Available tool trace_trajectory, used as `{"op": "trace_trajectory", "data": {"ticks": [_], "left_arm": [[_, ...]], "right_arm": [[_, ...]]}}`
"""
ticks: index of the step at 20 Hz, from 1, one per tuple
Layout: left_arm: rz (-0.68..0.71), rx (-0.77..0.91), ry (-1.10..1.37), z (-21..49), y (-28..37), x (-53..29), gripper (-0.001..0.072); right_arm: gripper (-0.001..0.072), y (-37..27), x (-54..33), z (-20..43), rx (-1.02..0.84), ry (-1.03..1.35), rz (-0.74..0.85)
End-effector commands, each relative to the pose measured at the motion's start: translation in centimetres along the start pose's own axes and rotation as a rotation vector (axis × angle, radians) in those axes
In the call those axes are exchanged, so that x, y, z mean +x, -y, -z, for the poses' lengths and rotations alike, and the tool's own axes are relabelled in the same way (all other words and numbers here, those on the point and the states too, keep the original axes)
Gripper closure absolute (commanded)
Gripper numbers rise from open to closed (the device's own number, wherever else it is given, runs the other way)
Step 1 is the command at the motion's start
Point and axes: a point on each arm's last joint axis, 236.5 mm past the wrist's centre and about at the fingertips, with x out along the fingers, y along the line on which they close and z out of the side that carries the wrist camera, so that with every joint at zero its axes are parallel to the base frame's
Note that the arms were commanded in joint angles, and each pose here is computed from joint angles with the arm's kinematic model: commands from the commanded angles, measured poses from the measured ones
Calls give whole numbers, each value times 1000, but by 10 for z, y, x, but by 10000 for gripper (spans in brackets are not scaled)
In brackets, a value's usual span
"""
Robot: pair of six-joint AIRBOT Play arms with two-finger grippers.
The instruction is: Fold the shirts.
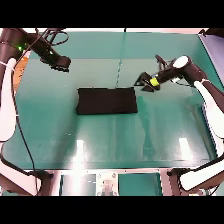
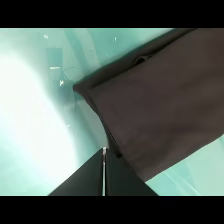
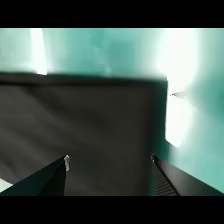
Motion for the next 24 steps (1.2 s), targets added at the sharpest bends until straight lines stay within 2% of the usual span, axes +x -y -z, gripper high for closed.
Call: {"op": "trace_trajectory", "data": {"ticks": [1,6,7,8,9,12,16,20,24], "left_arm": [[-5,-30,15,-3,-1,-1,686],[-4,-30,10,-2,-1,-1,686],[-3,-30,10,-2,-1,-1,685],[-4,-30,10,-2,-1,-1,686],[-4,-30,10,-2,-1,-1,686],[-2,-30,5,-1,-1,-1,686],[-1,-30,3,-1,0,-1,685],[1,-30,-1,0,0,-1,686],[4,-30,-16,4,1,-1,686]], "right_arm": [[138,39,22,29,86,-99,-25],[138,-7,88,58,81,-182,-149],[159,-22,94,59,76,-175,-175],[352,-38,94,58,52,-169,-207],[695,-51,90,54,25,-164,-232],[695,-84,42,24,-35,-102,-294],[695,-97,-89,-33,-78,129,-346],[695,-46,-219,-73,14,383,-326],[695,40,-328,-84,135,588,-262]]}}
